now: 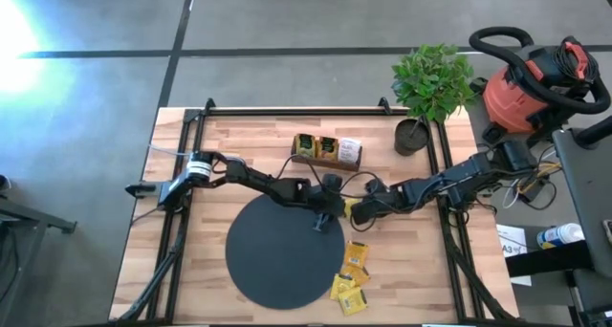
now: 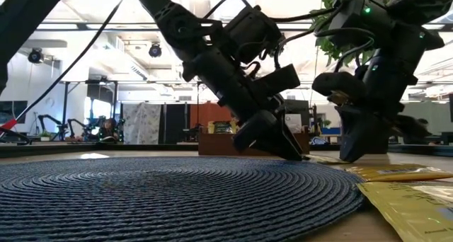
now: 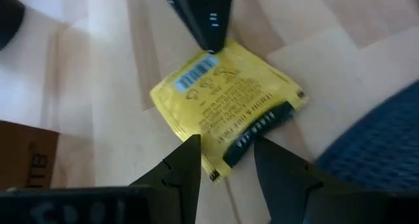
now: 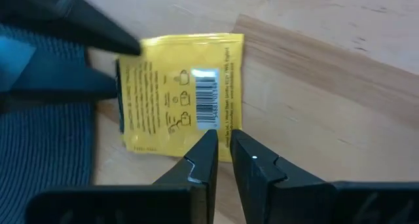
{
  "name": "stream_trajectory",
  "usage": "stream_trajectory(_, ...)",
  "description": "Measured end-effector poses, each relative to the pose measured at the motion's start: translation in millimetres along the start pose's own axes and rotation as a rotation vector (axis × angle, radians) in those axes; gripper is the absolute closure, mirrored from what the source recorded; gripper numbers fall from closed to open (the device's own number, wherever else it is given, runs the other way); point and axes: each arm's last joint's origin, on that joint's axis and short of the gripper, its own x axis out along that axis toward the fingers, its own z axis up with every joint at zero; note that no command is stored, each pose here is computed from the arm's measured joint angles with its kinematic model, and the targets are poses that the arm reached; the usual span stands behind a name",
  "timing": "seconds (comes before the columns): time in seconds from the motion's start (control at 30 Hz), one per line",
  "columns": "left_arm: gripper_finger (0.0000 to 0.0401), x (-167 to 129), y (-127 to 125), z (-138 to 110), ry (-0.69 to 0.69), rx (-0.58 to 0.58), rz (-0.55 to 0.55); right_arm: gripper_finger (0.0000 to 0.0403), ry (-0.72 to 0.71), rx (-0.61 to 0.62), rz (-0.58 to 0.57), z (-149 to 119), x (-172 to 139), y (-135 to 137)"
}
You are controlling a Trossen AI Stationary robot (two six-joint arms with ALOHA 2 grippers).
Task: Pick & Place Tea
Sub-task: Put the top yellow tea bag into the left section of the wooden organizer
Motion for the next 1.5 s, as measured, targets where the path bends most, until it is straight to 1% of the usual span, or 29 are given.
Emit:
stream_trajectory(0.27, 0.0264, 1, 3, 2, -0.017, 0.007, 0.075, 0.0355, 0.003, -0.009, 0.025, 0, 0, 2)
stream_trajectory(0.5, 0.027, 1, 3, 3, -0.019, 0.022, 0.079, 0.0355, 0.003, -0.012, 0.033, 0, 0, 4)
stream_trajectory(0.63, 0.0301, 1, 2, 4, -0.022, 0.024, 0.079, 0.0355, 0.002, -0.013, 0.036, 1, 0, 5)
stream_trajectory(0.83, 0.0386, 0, 1, 5, -0.014, 0.042, 0.112, 0.0355, -0.002, -0.009, 0.047, 1, 0, 6)
stream_trajectory(1.0, 0.0399, -4, 3, 8, -0.009, 0.043, 0.116, 0.0355, -0.013, -0.005, 0.073, 2, -4, 8)
stream_trajectory(1.17, 0.04, -27, 13, 20, -0.001, 0.047, 0.158, 0.0355, -0.073, -0.047, 0.167, 10, -27, 19)
stream_trajectory(1.27, 0.04, -49, 24, 26, 0.02, 0.041, 0.16, 0.0355, -0.144, -0.056, 0.21, 16, -49, 21)
stream_trajectory(1.33, 0.04, -66, 33, 27, 0.056, 0.032, 0.153, 0.0355, -0.202, -0.046, 0.219, 20, -65, 20)
stream_trajectory(1.4, 0.04, -87, 43, 26, 0.139, 0.014, 0.131, 0.0355, -0.262, -0.037, 0.214, 24, -80, 17)
stream_trajectory(1.5, 0.04, -123, 67, 23, 0.284, -0.053, 0.102, 0.0355, -0.341, -0.044, 0.201, 29, -101, 13)
